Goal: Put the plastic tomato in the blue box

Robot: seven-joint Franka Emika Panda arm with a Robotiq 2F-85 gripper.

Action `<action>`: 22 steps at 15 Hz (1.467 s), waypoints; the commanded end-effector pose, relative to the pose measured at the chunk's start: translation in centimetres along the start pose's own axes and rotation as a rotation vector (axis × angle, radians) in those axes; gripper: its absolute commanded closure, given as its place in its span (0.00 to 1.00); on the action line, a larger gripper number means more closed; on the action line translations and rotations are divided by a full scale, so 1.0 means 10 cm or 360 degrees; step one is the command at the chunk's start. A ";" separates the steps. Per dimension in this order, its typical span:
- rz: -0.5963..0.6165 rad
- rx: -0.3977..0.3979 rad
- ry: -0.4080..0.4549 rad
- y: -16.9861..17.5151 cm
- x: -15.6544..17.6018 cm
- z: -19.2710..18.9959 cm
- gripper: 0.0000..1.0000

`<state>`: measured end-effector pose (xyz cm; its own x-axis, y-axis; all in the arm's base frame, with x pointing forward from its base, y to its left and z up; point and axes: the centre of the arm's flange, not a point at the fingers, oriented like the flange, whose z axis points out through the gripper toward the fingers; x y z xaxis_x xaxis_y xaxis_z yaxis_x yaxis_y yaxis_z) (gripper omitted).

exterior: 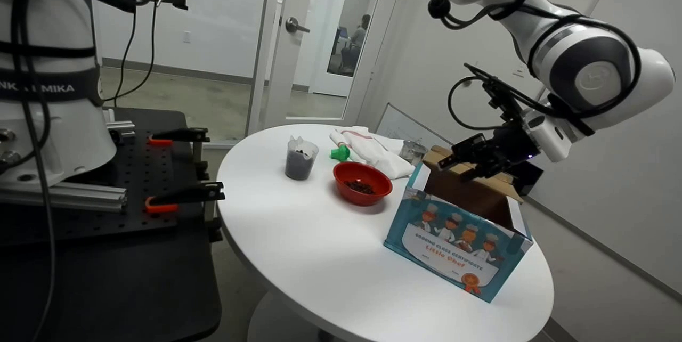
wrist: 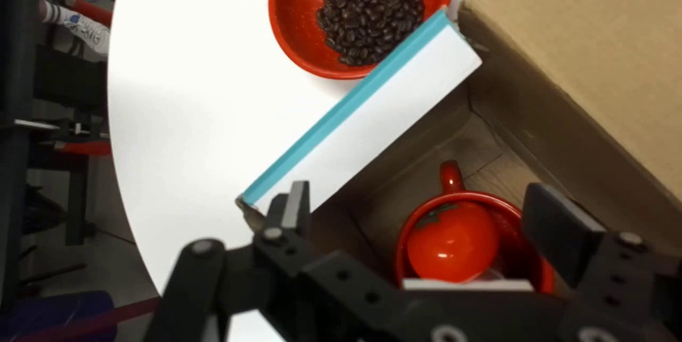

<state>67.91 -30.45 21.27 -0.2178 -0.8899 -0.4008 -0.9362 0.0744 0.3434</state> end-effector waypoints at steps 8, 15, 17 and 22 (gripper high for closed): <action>-0.0672 -0.0420 0.0345 1.18 -0.28 -0.33 0.00; -0.1085 -0.0614 0.0704 1.46 -0.37 -0.32 0.00; -0.1233 -0.0658 0.0770 1.49 -0.42 -0.28 0.00; -0.1251 -0.0671 0.0756 0.93 -0.39 -0.51 0.00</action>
<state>61.48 -28.63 30.36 0.6374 -0.7121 -0.2943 -0.5731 -0.6934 0.4367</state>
